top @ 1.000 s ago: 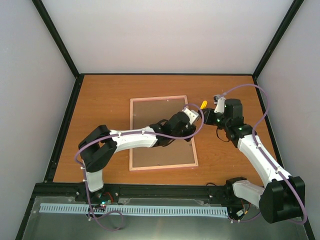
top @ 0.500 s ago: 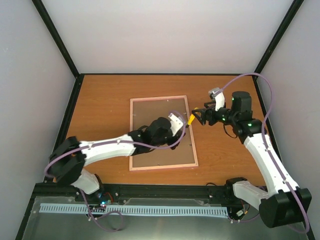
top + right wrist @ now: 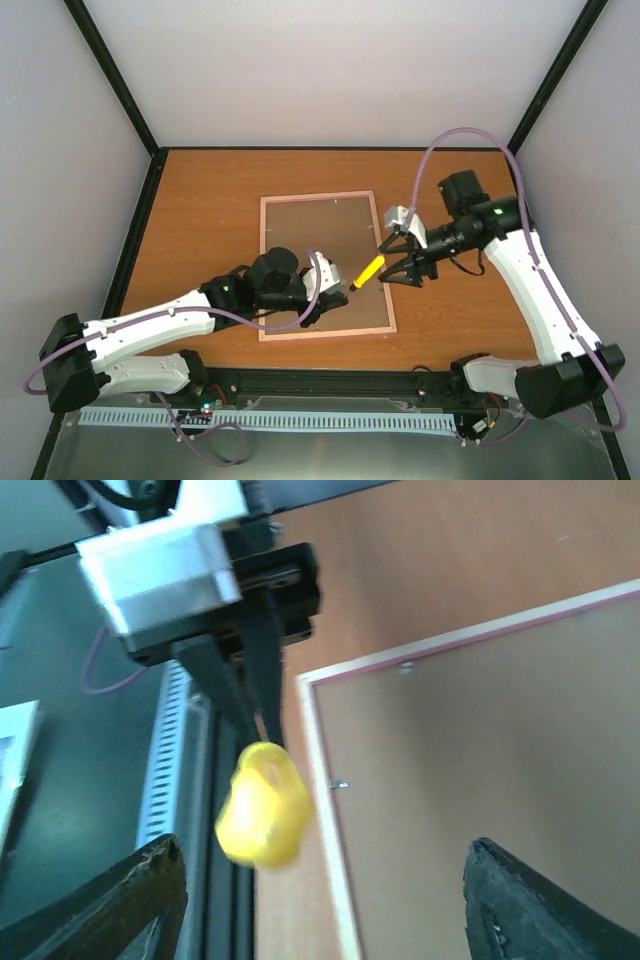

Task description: Take the photo out of the frame

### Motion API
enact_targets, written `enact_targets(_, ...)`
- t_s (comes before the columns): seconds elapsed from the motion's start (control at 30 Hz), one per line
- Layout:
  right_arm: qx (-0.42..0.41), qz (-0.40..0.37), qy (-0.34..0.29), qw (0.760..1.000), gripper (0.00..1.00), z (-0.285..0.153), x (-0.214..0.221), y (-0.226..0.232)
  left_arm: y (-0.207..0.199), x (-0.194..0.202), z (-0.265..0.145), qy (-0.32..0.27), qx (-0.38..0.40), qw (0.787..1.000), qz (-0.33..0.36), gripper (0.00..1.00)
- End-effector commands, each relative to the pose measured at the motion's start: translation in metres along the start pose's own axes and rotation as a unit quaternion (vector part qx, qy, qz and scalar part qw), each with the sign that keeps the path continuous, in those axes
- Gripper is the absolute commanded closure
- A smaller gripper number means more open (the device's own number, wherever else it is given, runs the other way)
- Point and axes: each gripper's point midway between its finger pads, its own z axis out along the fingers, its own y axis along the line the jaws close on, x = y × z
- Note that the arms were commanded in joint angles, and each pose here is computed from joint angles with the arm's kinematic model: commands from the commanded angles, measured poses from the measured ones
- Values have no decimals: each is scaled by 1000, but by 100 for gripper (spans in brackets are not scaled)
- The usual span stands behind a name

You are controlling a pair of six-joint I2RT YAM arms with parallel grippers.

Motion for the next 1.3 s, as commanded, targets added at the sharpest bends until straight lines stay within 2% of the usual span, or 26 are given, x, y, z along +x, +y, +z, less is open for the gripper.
enact_targets(0.0,-86,-4,35,996,28,21,7,30,-4,25,-3,19,13,999,26,99)
enact_targets(0.13,-86,-45,65,993,36,45,9,40,1,28,-3,19,0,1000,22,99)
enact_targets(0.33,-82,-90,70,990,40,53,5,52,6,29,-4,20,-16,999,21,99)
enact_targets(0.57,-68,-93,87,990,40,55,12,48,5,26,-6,12,-14,1000,20,99)
enact_targets(0.87,-61,-94,89,990,52,57,13,47,6,26,-7,11,-17,1000,21,99)
enact_targets(1.0,-59,-92,97,989,62,58,16,45,7,26,-7,11,-22,999,22,99)
enact_targets(1.17,-53,-89,102,989,61,58,18,42,8,25,-8,10,-23,999,21,99)
enact_targets(1.27,-54,-87,101,990,66,59,18,43,9,25,-8,9,-26,999,21,99)
